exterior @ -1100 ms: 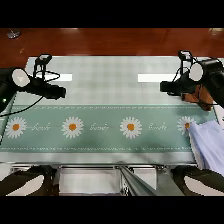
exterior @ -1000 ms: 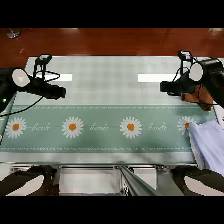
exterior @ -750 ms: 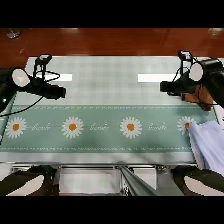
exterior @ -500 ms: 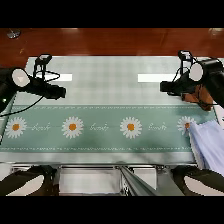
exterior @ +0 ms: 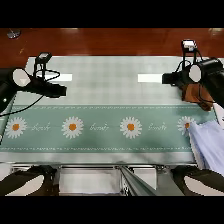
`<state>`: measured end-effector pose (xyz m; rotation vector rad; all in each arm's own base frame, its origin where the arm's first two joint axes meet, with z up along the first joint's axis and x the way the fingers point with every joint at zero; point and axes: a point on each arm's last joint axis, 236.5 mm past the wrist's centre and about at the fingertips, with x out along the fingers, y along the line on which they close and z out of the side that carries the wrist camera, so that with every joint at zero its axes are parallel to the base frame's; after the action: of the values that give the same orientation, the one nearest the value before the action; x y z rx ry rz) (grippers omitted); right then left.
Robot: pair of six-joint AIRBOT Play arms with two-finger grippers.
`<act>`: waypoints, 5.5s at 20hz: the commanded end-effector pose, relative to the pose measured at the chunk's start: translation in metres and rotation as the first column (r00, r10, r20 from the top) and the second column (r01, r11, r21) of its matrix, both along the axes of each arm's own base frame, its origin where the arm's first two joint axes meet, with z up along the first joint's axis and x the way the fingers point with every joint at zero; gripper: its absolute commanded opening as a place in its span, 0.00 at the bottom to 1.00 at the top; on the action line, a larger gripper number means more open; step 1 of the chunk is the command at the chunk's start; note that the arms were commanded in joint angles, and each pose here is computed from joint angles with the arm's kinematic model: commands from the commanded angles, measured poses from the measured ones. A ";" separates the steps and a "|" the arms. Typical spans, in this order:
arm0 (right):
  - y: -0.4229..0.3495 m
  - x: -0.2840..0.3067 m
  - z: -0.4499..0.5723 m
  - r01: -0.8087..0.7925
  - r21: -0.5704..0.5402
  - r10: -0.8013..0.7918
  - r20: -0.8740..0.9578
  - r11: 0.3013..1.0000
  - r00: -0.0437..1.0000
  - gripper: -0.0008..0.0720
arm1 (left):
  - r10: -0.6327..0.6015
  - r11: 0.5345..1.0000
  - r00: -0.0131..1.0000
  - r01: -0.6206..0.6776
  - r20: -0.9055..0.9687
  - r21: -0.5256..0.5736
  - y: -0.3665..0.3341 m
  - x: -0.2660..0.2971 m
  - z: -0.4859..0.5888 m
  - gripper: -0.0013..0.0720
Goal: Fold the shirts.
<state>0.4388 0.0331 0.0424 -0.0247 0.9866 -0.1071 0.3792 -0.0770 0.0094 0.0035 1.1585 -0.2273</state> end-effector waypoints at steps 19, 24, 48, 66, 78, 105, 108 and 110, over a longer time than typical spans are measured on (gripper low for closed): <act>-0.217 0.025 -0.146 0.506 0.057 -0.458 -0.347 0.861 0.818 0.84 | 0.251 0.967 0.964 -0.255 0.086 0.030 0.069 0.047 -0.023 0.98; -0.145 0.027 -0.104 0.267 0.279 -0.153 -0.369 0.922 0.917 0.04 | 0.260 0.965 0.962 -0.263 -0.084 -0.024 0.048 0.015 -0.036 0.98; 0.089 -0.123 0.449 -0.524 0.004 0.310 0.803 0.852 0.510 0.04 | 0.173 0.943 0.956 -0.091 0.237 -0.320 -0.016 -0.117 0.089 0.98; 0.283 -0.102 0.060 -0.537 0.438 0.524 0.161 0.721 0.836 0.87 | 0.172 0.943 0.961 -0.096 0.217 -0.320 -0.017 -0.117 0.083 0.98; -0.085 -0.167 -0.010 0.414 0.447 -0.395 -0.141 0.793 0.908 0.86 | 0.095 0.918 0.924 -0.226 -0.371 -0.327 -0.050 -0.122 -0.053 0.98; 0.136 -0.183 -0.138 0.214 0.711 0.205 -0.455 0.669 0.867 0.86 | -0.066 0.736 0.931 -0.197 -0.359 -0.647 -0.124 -0.083 -0.062 0.05; 0.163 -0.168 -0.132 0.123 0.714 0.281 -0.420 0.689 0.863 0.23 | -0.068 0.690 0.946 -0.186 -0.318 -0.700 -0.132 -0.074 -0.047 0.05; 0.173 -0.149 -0.105 0.021 0.729 0.344 -0.347 0.684 0.873 0.04 | -0.096 0.680 0.959 -0.133 -0.268 -0.721 -0.135 -0.070 -0.030 0.05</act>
<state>0.2721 0.1861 -0.0840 0.6728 1.4833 0.4013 0.3024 -0.2057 -0.0402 -0.7801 1.3375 -0.6350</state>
